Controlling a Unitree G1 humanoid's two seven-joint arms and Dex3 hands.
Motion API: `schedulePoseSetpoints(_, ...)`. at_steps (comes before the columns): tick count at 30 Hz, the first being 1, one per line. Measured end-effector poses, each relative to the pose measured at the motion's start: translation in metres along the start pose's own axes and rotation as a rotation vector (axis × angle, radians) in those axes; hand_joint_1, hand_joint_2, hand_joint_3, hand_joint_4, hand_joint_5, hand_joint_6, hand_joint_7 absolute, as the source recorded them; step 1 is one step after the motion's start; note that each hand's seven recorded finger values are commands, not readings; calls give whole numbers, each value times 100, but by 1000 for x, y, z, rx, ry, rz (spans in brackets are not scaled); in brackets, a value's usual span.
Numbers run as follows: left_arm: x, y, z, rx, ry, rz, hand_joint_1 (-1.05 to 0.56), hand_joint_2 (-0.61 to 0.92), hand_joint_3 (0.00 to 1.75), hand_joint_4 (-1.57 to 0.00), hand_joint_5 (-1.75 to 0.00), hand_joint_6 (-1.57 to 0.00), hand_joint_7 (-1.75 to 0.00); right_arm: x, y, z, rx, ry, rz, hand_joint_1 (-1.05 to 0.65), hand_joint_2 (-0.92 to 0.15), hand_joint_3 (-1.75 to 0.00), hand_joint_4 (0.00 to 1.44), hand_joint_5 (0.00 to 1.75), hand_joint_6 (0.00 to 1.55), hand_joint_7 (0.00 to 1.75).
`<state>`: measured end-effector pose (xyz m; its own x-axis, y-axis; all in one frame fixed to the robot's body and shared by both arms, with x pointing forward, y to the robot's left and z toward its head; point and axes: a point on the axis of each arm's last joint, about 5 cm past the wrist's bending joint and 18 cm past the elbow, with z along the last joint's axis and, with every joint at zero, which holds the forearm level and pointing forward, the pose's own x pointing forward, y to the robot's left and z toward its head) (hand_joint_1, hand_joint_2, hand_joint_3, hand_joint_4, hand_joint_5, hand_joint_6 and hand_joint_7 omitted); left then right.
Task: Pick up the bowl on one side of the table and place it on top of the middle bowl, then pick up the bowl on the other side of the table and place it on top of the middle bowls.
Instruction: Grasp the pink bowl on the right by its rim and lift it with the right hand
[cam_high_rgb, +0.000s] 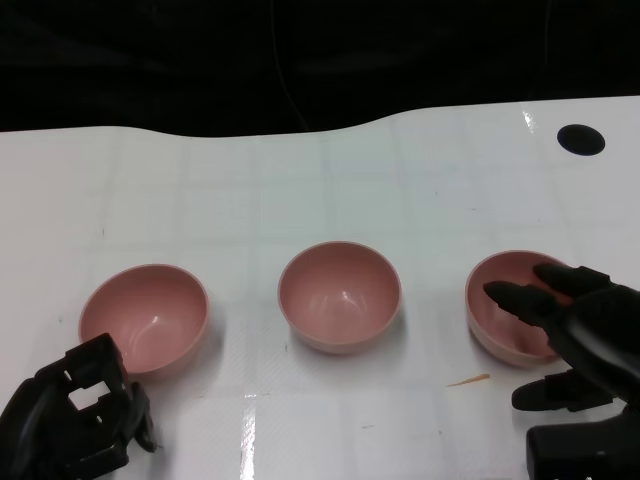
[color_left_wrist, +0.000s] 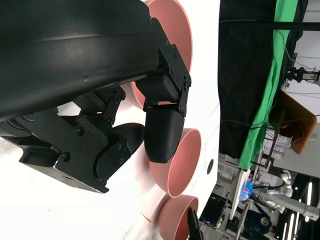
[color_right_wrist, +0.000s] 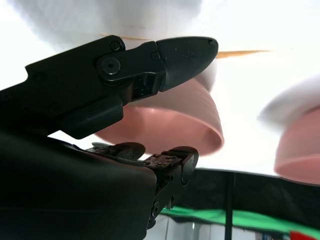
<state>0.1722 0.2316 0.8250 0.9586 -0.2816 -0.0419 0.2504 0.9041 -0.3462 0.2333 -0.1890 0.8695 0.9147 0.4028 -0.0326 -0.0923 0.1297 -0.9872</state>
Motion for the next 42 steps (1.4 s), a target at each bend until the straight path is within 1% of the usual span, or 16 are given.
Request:
schedulePoseSetpoints(7, 0, 0, 0, -1, 1, 0, -1, 61, 115, -90, -175, -77, -175, 11, 13, -7, -6, 19, 67, -87, -92, -11, 39, 4, 41, 3)
schedulePoseSetpoints(10, 0, 0, 0, -1, 1, 0, -2, 60, 115, -90, -175, -77, -175, 16, 16, -9, -7, 18, 58, -80, -92, -10, 44, 5, 44, 3)
schedulePoseSetpoints(16, 0, 0, 0, -1, 1, 1, -2, 60, 115, -90, -175, -77, -175, 21, 21, -10, 3, 11, 35, -78, -92, -9, 45, 4, 45, 3)
schedulePoseSetpoints(17, 0, 0, 0, -1, 1, 2, -2, 60, 115, -90, -175, -77, -175, 21, 21, -10, 4, 10, 34, -68, -92, -9, 58, 11, 55, 7)
schedulePoseSetpoints(18, 0, 0, 0, -1, 1, 2, -2, 60, 115, -90, -175, -77, -175, 21, 23, -10, 12, 6, 20, -45, -92, -8, 79, 36, 77, 9)
schedulePoseSetpoints(19, 0, 0, 0, -1, 1, 1, -2, 61, 114, -90, -175, -77, -175, 20, 26, -10, 30, 2, -7, -31, -92, -8, 91, 60, 98, 11)
schedulePoseSetpoints(20, 0, 0, 0, -1, 1, 1, -2, 61, 114, -90, -175, -77, -175, 20, 30, -9, 58, -3, -45, -17, -92, -15, 94, 108, 119, 16)
schedulePoseSetpoints(21, 0, -1, 0, -1, 0, 0, -2, 61, 114, -90, -175, -77, -175, 19, 32, -8, 81, -7, -82, -12, -92, -17, 94, 126, 126, 18)
schedulePoseSetpoints(22, 0, -1, 0, -2, 0, -1, -2, 61, 114, -90, -175, -77, -175, 20, 33, -8, 96, -13, -107, -10, -92, -18, 94, 136, 129, 19)
schedulePoseSetpoints(23, 1, -1, 0, -1, -2, -2, -2, 61, 114, -90, -175, -77, -175, 20, 34, -8, 106, -20, -126, -11, -92, -24, 85, 159, 98, 102)
schedulePoseSetpoints(24, 1, -2, 0, -1, -5, -4, -2, 61, 114, -89, -175, -77, -175, 20, 34, -8, 114, -24, -142, -11, -92, -27, 81, 167, 80, 137)
schedulePoseSetpoints(25, 2, -3, 0, -1, -7, -5, -1, 61, 114, -89, -175, -77, -175, 20, 34, -9, 120, -29, -153, -12, -92, -31, 78, 170, 69, 156)
schedulePoseSetpoints(26, 2, -3, 0, -2, -7, -6, -1, 61, 114, -89, -175, -76, -175, 20, 34, -9, 124, -34, -160, -12, -92, -33, 76, 173, 63, 167)
schedulePoseSetpoints(29, 3, -5, -1, -4, -8, -12, -1, 62, 114, -88, -175, -75, -175, 19, 36, -9, 137, -49, -173, -12, -92, -35, 78, 174, 59, 174)
schedulePoseSetpoints(36, 6, -7, -1, 10, -20, -21, -1, 62, 115, -87, -175, -75, -175, 17, 37, -7, 159, -91, -184, -13, -92, -41, 75, 175, 56, 175)
schedulePoseSetpoints(42, 9, -7, 0, 13, -28, -26, -1, 62, 116, -87, -175, -75, -175, 20, 31, -6, 168, -143, -216, -14, -87, -50, 78, 175, 57, 175)
